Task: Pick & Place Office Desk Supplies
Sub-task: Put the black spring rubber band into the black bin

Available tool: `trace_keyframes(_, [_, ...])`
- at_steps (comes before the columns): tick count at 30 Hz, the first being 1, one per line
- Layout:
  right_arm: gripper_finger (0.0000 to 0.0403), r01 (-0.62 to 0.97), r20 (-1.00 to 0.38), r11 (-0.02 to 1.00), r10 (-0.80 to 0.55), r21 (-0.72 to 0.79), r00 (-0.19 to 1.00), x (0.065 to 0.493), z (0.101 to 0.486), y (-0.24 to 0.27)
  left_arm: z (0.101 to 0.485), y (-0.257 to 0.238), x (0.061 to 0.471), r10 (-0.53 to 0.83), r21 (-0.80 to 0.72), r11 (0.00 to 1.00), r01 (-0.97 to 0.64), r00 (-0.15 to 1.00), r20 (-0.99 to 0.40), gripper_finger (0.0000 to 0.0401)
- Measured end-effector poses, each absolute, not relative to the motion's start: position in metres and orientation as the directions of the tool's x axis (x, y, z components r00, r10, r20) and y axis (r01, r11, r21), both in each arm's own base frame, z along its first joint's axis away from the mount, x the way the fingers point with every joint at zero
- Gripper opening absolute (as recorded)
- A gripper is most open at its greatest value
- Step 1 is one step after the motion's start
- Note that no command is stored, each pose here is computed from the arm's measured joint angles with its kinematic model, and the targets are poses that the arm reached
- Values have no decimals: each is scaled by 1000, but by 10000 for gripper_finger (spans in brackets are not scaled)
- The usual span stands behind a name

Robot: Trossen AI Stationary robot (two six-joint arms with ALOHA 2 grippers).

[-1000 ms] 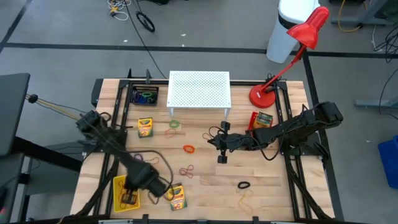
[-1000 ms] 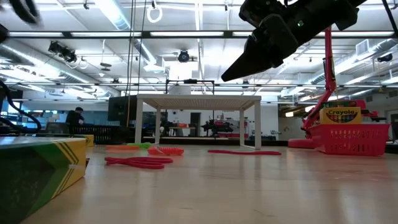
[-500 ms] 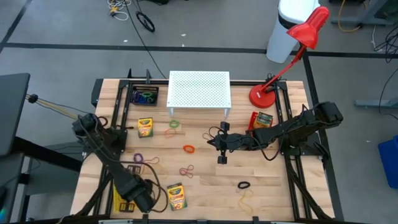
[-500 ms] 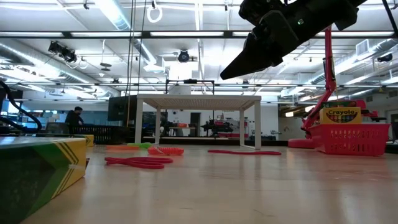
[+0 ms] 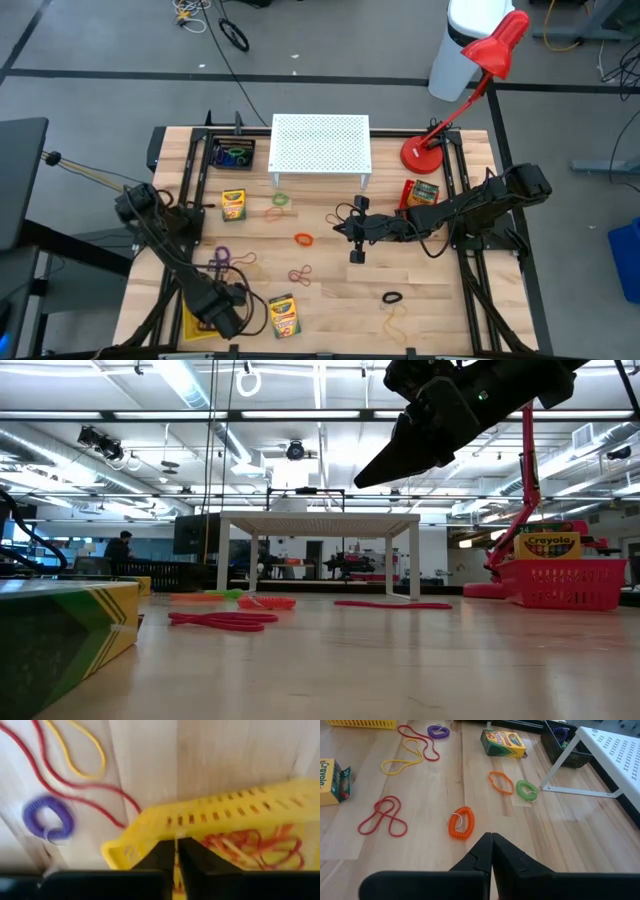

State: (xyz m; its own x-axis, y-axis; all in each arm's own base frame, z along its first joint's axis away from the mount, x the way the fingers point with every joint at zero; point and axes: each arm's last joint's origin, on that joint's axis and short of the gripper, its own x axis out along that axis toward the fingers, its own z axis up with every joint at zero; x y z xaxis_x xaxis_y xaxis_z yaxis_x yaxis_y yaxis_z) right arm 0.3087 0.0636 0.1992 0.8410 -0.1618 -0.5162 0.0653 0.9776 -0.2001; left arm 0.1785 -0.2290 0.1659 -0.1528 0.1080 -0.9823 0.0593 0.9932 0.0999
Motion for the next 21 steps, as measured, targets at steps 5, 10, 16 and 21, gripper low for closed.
trace_keyframes(5, [17, 65, -516, 978, -162, -200, 841, 309, 199, 64, 165, -234, 184, 71, 65, 995, 80, -73, -995, 7])
trace_keyframes(10, [17, 65, -516, 978, -162, -200, 841, 309, 199, 64, 169, -241, 186, 46, 43, 993, 111, -24, -999, 6])
trace_keyframes(16, [17, 65, -516, 978, -162, -200, 841, 309, 199, 64, 185, -249, 194, 18, 20, 992, 124, 22, -1000, 7])
trace_keyframes(21, [17, 65, -516, 978, -162, -200, 841, 309, 199, 64, 203, -248, 195, -18, -11, 997, 76, 95, -995, 7])
